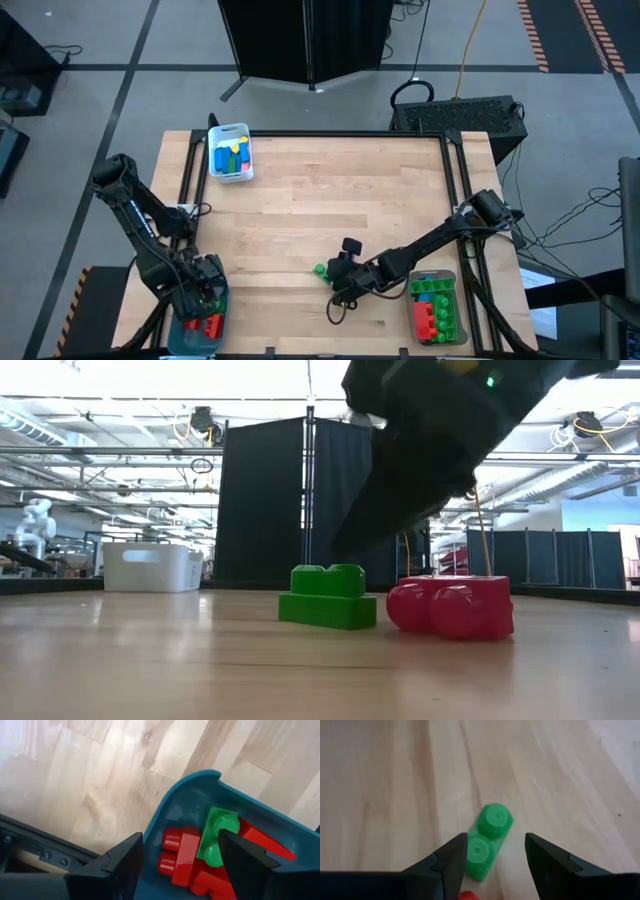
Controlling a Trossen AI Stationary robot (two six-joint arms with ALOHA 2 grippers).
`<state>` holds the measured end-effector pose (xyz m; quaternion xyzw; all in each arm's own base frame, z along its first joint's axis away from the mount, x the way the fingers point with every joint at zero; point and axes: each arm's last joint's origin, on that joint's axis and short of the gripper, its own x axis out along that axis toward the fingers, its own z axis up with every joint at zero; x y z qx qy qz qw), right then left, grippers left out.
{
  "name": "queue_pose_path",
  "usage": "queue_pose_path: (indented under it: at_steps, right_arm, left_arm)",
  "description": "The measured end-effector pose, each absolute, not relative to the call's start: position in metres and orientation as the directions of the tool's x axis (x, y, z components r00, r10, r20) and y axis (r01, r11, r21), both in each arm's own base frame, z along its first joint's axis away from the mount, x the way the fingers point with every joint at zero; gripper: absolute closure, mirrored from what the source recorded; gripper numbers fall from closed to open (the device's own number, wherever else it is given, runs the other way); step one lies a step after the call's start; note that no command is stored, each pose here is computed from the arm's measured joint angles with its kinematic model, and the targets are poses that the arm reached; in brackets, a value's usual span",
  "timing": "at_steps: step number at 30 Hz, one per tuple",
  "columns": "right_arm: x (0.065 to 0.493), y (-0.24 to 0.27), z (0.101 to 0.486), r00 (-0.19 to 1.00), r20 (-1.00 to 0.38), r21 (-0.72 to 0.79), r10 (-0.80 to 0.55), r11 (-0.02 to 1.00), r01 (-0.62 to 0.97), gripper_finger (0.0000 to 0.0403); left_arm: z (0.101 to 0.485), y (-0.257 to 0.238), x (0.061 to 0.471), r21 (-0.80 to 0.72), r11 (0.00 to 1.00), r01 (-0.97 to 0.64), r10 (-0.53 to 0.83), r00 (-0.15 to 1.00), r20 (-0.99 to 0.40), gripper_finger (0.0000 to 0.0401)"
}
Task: Sort blocks by size
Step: Put the green 2 stud gamepiece into the blue bin
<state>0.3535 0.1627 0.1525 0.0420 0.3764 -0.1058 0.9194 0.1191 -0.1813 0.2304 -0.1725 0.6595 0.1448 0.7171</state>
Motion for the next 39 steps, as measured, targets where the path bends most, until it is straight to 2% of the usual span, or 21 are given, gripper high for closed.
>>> queue_pose_path:
  at_steps: [12, 20, 23, 26, 31, 39]
  right_arm:
    - [0.351, 0.169, 0.157, 0.7, -0.708, 0.047, -0.094, 0.983, 0.18, 0.0218]
    - [0.354, 0.167, 0.149, 0.691, -0.715, 0.027, -0.106, 0.983, 0.18, 0.0218]
    - [0.355, 0.167, 0.141, 0.675, -0.73, 0.014, -0.111, 0.984, 0.176, 0.0218]
    - [0.356, 0.166, 0.136, 0.665, -0.738, 0.001, -0.117, 0.985, 0.174, 0.0218]
    - [0.357, 0.164, 0.135, 0.665, -0.736, -0.018, -0.122, 0.987, 0.161, 0.0232]
    - [0.357, 0.164, 0.135, 0.669, -0.734, -0.038, -0.122, 0.99, 0.139, 0.0294]
  left_arm:
    - [0.232, -0.181, 0.12, -0.053, 0.925, -0.377, -0.02, 0.093, -0.995, 0.0159]
    - [0.255, -0.175, 0.114, -0.055, 0.882, -0.468, -0.027, 0.068, -0.997, 0.0159]
    - [0.268, -0.171, 0.115, -0.061, 0.884, -0.464, 0.007, 0.145, -0.989, 0.0159]
    - [0.278, -0.167, 0.117, -0.077, 0.894, -0.441, 0.05, 0.27, -0.962, 0.0159]
    - [0.278, -0.164, 0.124, -0.02, 0.922, -0.387, 0.172, 0.453, -0.875, 0.0159]
    - [0.265, -0.167, 0.149, 0.154, 0.949, -0.276, 0.29, 0.567, -0.771, 0.0159]
